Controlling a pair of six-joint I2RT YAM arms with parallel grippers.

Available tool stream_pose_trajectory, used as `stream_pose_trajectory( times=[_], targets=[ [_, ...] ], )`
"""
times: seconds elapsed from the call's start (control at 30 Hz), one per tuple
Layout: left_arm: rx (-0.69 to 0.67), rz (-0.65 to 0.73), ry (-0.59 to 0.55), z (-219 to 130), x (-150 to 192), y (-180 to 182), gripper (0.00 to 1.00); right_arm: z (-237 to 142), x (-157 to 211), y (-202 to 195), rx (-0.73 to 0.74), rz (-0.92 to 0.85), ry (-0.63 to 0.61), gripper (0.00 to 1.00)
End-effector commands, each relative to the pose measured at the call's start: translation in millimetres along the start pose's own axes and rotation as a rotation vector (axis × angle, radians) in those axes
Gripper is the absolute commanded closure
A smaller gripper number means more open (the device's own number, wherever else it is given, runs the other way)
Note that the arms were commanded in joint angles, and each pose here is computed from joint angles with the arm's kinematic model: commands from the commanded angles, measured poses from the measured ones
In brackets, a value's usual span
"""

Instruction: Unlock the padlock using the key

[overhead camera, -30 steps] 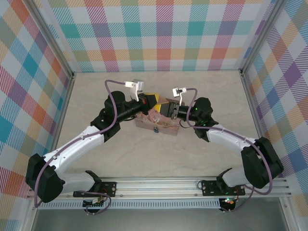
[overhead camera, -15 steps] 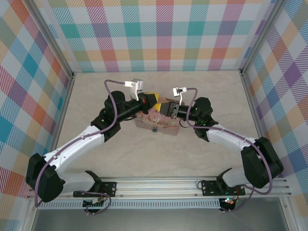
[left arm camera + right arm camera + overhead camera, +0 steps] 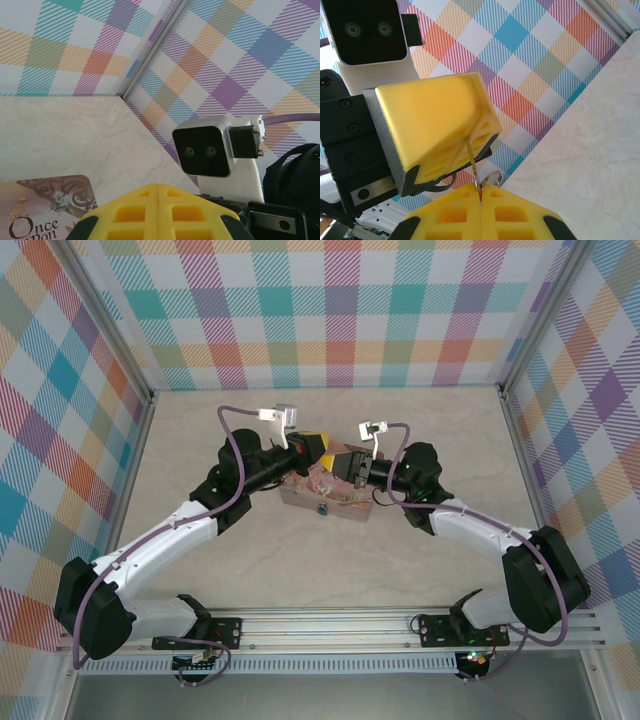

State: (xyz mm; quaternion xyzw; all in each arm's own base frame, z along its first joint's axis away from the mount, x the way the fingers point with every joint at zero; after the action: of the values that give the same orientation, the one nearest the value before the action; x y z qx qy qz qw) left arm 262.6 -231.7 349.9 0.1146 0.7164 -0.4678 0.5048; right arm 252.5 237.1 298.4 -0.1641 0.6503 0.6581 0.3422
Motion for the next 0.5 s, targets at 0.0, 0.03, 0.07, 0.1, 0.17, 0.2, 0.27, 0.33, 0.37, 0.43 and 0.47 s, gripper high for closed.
stream_pose_trajectory(
  times=[0.0, 0.03, 0.07, 0.1, 0.17, 0.2, 0.27, 0.33, 0.37, 0.43, 0.47],
  targets=[
    [-0.013, 0.017, -0.062, -11, -12, -4, 0.81, -4, -2, 9, 0.04, -0.054, 0.011, 0.97],
    [-0.023, 0.02, -0.07, -15, -15, -4, 0.77, -7, 1, 7, 0.069, -0.055, 0.021, 0.97],
    [-0.037, 0.021, -0.075, -18, -17, -2, 0.75, -9, 5, 4, 0.099, -0.052, 0.035, 0.97],
    [-0.052, 0.023, -0.081, -23, -18, -1, 0.73, -12, 8, 2, 0.128, -0.051, 0.048, 0.97],
    [-0.073, 0.018, -0.086, -30, -19, 3, 0.72, -17, 15, -3, 0.174, -0.053, 0.07, 0.98],
    [-0.082, 0.014, -0.089, -33, -18, 5, 0.7, -19, 19, -5, 0.191, -0.052, 0.085, 0.98],
    [-0.1, 0.008, -0.089, -38, -16, 8, 0.64, -23, 24, -8, 0.231, -0.061, 0.109, 0.98],
    [-0.12, 0.006, -0.079, -43, -12, 12, 0.58, -28, 30, -13, 0.304, -0.067, 0.146, 0.98],
    [-0.131, 0.004, -0.071, -46, -9, 14, 0.56, -31, 33, -17, 0.339, -0.069, 0.166, 0.98],
    [-0.161, 0.003, -0.034, -51, 3, 22, 0.5, -35, 40, -24, 0.4, -0.075, 0.216, 0.98],
    [-0.173, 0.005, -0.015, -53, 9, 25, 0.47, -37, 43, -27, 0.425, -0.071, 0.24, 0.98]
  ],
)
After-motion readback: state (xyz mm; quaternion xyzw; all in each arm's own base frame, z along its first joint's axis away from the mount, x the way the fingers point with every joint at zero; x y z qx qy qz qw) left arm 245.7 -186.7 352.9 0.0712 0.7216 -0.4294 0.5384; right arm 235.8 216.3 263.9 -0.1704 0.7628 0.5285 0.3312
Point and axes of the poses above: each hand's point on the last joint's axis, 136 mm out from that joint toward the fingers, its own z axis out along the fingers, its own y axis along the line the jaws close on, x = y × z, the point moved 8 cm from there along -z, back along the fingers, and after that the axes turned 1 degree about -z, right-handed, at the moved point
